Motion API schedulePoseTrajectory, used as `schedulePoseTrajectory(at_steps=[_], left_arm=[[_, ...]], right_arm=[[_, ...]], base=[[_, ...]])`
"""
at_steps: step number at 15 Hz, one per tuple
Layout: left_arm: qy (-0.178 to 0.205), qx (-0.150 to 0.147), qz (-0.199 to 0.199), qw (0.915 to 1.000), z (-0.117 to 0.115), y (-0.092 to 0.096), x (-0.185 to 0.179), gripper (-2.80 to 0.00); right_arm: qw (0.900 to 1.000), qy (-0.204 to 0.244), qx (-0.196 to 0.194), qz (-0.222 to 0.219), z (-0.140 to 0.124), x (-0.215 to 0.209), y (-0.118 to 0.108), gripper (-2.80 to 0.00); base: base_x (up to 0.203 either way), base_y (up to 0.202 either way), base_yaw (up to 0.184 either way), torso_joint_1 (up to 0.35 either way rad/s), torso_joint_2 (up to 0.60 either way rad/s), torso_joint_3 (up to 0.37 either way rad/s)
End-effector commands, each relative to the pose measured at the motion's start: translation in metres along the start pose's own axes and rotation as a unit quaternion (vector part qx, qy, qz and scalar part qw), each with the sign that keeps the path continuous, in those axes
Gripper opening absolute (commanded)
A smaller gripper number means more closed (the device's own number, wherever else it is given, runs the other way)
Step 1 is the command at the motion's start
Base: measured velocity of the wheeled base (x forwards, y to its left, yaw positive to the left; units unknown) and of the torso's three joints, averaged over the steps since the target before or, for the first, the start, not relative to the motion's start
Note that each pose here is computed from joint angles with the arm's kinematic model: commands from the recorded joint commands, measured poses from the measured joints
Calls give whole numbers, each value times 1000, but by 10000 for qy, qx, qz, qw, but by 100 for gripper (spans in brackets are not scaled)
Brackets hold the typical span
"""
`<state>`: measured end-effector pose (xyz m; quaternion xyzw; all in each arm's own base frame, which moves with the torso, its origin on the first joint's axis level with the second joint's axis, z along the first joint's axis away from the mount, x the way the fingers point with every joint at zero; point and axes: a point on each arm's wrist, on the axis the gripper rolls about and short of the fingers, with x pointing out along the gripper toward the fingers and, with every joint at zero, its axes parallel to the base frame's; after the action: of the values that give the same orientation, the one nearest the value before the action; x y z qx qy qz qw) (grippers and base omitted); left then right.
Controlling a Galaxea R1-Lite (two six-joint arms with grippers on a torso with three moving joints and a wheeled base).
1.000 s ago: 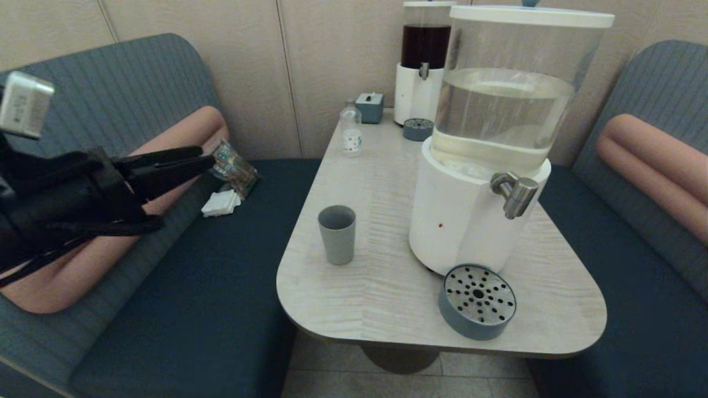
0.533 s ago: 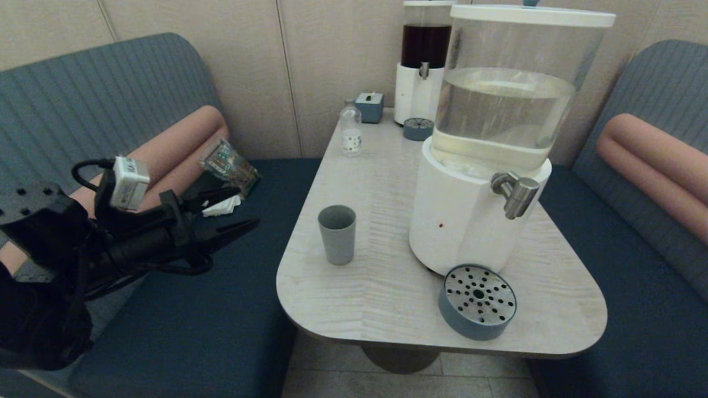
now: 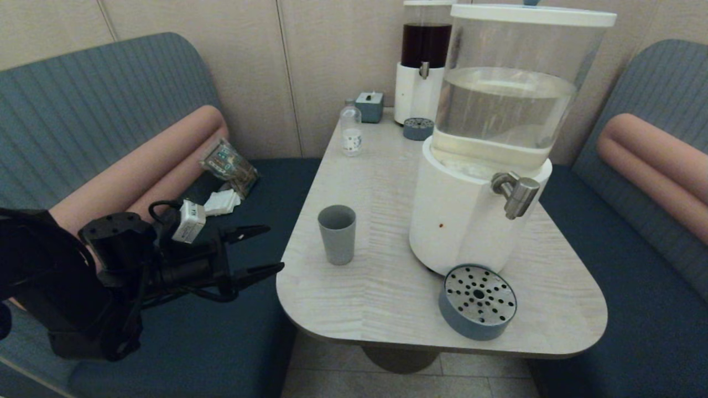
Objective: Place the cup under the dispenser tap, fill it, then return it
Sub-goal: Pick up the cup
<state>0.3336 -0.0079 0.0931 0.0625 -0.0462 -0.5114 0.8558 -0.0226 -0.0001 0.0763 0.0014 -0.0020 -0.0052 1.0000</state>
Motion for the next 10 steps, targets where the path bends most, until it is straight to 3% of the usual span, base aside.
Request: schedulePoseTrajectory(at_steps=[1, 6, 10], left_arm=[[61, -173, -155, 9997, -21, 4, 11, 0], [-34, -104, -384, 9992, -50, 24, 47, 0], [-75, -58, -247, 9996, -68, 34, 71, 0]], right_arm=[[10000, -3, 1, -1, 0, 0, 0, -280], [10000, -3, 1, -1, 0, 0, 0, -280], [10000, 4, 1, -1, 0, 0, 0, -280]], base=[[0, 0, 0, 0, 0, 0], [0, 0, 0, 0, 0, 0], [0, 0, 0, 0, 0, 0]])
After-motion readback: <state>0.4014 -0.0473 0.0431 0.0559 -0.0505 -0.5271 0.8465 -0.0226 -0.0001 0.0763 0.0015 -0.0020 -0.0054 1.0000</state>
